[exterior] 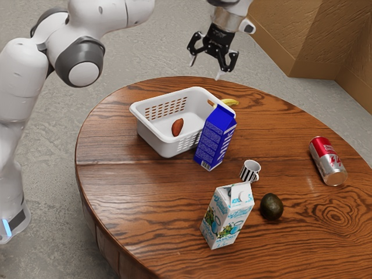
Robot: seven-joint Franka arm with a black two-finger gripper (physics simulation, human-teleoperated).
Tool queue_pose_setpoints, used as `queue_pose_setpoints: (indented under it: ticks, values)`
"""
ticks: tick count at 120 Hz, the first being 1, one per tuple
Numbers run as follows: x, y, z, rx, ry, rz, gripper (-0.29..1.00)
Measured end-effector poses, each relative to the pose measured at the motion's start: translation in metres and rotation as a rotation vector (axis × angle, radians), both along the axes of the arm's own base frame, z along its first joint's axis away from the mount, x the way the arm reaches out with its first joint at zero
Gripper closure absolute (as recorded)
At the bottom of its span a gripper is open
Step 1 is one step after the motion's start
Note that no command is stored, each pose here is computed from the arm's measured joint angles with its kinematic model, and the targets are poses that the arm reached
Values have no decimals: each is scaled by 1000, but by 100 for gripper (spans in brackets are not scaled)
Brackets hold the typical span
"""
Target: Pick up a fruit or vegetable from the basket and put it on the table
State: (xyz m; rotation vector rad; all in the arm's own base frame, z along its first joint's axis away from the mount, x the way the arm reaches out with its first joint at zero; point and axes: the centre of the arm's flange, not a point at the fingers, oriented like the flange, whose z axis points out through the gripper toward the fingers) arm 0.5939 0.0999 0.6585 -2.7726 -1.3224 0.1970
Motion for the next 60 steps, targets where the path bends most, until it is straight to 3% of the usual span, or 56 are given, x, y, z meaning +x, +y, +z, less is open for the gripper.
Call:
queue_pose_setpoints:
  ticks: [19, 45, 60]
  values:
    - [5, 0, -6, 4, 1, 90, 0]
    - [21, 10, -14, -29, -90, 214, 0]
    - [31, 11, -23, 63, -98, 272, 0]
